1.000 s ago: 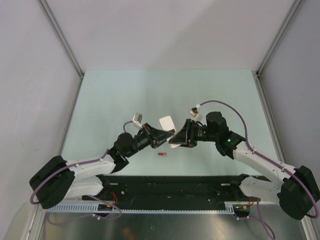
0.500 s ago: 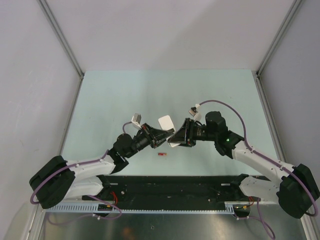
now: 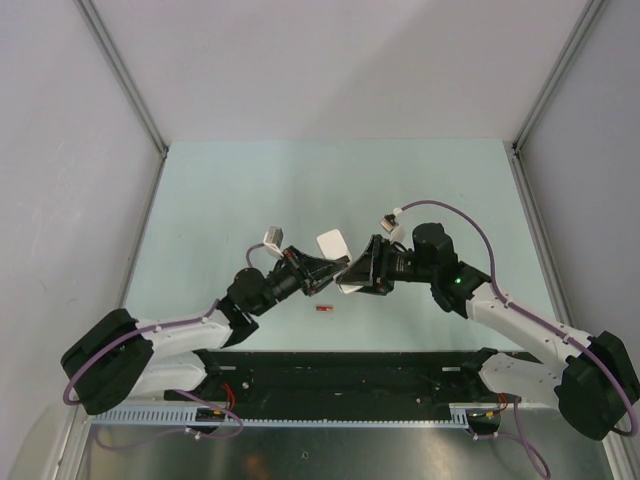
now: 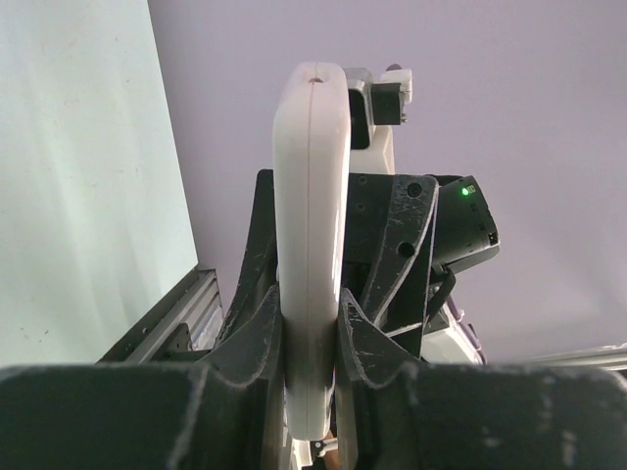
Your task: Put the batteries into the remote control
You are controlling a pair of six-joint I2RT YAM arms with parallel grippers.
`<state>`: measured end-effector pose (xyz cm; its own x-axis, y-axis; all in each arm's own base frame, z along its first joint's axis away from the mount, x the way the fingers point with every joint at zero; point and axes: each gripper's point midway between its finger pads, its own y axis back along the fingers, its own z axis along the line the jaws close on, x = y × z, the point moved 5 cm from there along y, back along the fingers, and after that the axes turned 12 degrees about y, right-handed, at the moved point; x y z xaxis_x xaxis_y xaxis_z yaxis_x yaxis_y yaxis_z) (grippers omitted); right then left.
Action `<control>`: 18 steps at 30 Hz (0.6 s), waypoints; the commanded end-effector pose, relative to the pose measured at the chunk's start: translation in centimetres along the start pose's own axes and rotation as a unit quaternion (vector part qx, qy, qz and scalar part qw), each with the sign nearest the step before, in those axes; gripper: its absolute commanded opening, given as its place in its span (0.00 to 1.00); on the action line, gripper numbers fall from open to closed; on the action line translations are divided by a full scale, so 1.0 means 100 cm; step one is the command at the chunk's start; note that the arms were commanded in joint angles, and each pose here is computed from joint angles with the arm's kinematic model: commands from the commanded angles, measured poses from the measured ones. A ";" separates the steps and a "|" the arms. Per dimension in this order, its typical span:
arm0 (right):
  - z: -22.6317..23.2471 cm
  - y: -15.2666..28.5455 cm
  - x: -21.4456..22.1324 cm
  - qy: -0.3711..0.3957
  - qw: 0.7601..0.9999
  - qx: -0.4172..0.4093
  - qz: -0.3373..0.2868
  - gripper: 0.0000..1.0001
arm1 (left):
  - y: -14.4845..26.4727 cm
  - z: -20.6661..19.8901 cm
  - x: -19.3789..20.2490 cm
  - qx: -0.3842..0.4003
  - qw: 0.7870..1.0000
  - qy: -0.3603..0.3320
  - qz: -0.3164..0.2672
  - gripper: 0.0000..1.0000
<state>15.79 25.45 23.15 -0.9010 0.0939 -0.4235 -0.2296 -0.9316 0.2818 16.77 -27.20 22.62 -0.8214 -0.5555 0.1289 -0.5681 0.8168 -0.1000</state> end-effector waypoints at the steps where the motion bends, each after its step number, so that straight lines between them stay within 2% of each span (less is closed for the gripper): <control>1: 0.008 0.003 -0.004 0.009 1.000 -0.010 -0.012 0.60 | -0.005 -0.014 0.002 0.031 1.000 0.006 0.001 0.00; 14: 0.011 0.007 -0.012 0.014 1.000 -0.008 -0.018 0.65 | -0.008 -0.004 -0.001 0.014 1.000 0.017 -0.001 0.00; 18: 0.006 0.011 -0.011 0.014 1.000 0.017 -0.013 0.68 | -0.009 -0.004 -0.004 0.013 1.000 0.018 -0.003 0.00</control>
<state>16.14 24.94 22.76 -0.9078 0.1020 -0.4069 -0.2415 -0.9202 0.3080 17.16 -27.61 21.09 -0.8152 -0.5587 0.1527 -0.5707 0.8198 -0.0475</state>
